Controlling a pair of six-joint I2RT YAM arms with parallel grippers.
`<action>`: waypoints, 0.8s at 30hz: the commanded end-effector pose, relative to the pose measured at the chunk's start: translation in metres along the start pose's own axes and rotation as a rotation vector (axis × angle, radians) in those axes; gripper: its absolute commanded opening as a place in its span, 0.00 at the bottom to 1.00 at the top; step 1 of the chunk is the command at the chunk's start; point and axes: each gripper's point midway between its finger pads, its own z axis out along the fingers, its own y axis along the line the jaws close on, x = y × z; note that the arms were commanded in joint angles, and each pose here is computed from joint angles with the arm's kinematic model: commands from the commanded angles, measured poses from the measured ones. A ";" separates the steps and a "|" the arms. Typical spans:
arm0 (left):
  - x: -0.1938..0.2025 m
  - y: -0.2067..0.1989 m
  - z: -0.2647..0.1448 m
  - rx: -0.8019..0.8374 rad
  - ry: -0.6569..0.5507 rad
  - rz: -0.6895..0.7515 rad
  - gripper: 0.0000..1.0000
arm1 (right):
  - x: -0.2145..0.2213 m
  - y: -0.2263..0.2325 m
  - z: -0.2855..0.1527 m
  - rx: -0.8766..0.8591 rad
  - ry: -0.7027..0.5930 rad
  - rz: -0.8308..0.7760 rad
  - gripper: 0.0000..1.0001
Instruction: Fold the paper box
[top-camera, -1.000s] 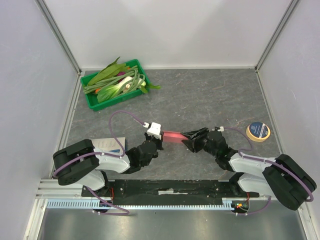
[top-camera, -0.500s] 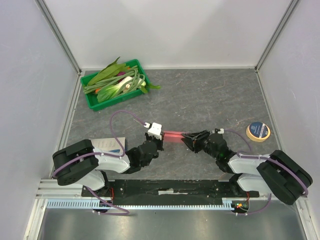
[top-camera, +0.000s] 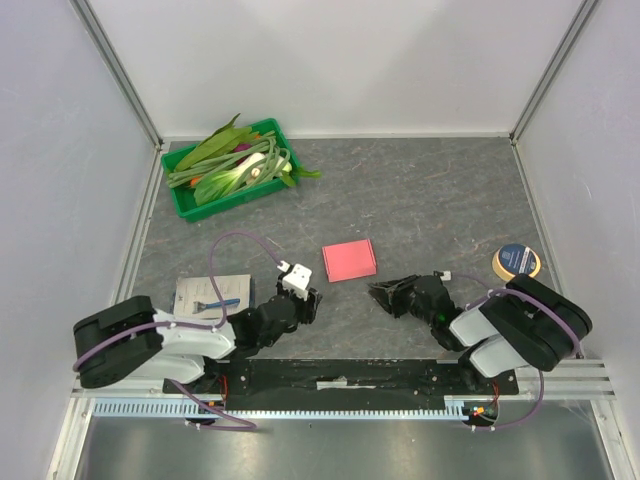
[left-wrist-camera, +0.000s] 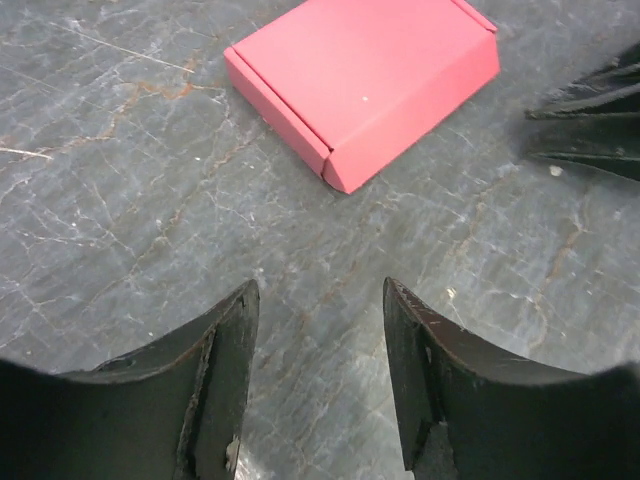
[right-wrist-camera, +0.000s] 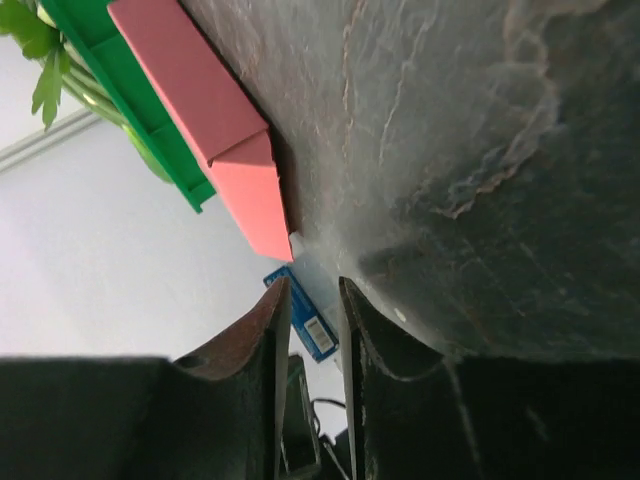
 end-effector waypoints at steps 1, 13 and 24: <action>-0.008 -0.018 -0.010 0.094 0.025 -0.068 0.59 | -0.010 -0.011 0.004 0.028 -0.048 -0.001 0.32; -0.091 -0.019 0.009 0.234 0.102 -0.345 0.84 | -0.002 0.002 -0.006 0.156 0.022 -0.724 0.65; -0.121 0.010 0.169 0.167 0.273 -0.149 0.24 | -0.012 0.025 -0.002 0.495 -0.048 -0.991 0.08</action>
